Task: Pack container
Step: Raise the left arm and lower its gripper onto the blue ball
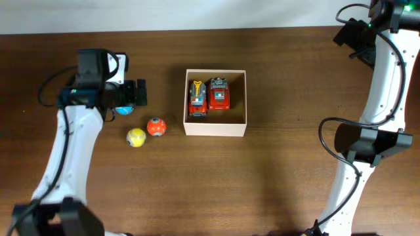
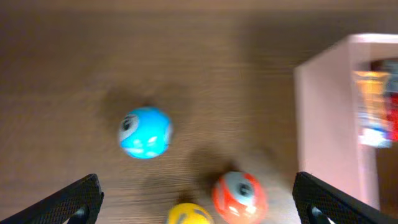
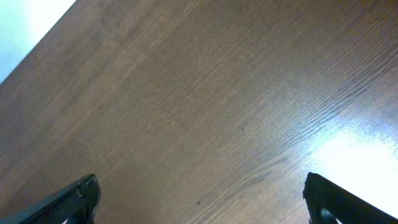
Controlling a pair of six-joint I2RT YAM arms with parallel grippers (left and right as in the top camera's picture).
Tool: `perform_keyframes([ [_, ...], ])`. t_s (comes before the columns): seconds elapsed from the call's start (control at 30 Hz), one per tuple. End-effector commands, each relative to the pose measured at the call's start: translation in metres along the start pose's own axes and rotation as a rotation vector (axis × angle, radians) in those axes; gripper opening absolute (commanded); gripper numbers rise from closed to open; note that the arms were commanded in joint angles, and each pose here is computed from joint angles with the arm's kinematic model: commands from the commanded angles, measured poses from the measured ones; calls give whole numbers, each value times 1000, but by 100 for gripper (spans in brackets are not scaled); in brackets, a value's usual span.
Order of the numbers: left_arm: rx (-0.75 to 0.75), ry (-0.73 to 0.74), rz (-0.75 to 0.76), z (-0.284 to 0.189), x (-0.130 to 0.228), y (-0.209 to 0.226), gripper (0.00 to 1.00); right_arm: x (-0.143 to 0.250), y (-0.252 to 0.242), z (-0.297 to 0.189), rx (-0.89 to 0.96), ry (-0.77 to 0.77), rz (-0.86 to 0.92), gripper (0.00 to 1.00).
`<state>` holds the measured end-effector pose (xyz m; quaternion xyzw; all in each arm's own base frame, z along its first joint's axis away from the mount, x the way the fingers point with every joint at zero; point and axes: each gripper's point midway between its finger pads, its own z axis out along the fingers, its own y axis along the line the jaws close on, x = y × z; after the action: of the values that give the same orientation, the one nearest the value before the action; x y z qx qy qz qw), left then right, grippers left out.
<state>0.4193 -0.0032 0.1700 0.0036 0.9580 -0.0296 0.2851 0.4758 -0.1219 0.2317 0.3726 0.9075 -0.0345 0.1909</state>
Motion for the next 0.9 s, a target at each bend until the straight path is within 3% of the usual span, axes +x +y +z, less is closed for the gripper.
perform_keyframes([
  [0.0,-125,49,-70,26,6,24,99,-3,-1,-15,-16,-30,17,99],
  [0.33,-129,159,-71,82,30,28,99,-3,-1,-15,-16,-30,17,99],
  [0.87,-190,242,-134,112,55,64,99,-3,-1,-15,-16,-30,17,99],
])
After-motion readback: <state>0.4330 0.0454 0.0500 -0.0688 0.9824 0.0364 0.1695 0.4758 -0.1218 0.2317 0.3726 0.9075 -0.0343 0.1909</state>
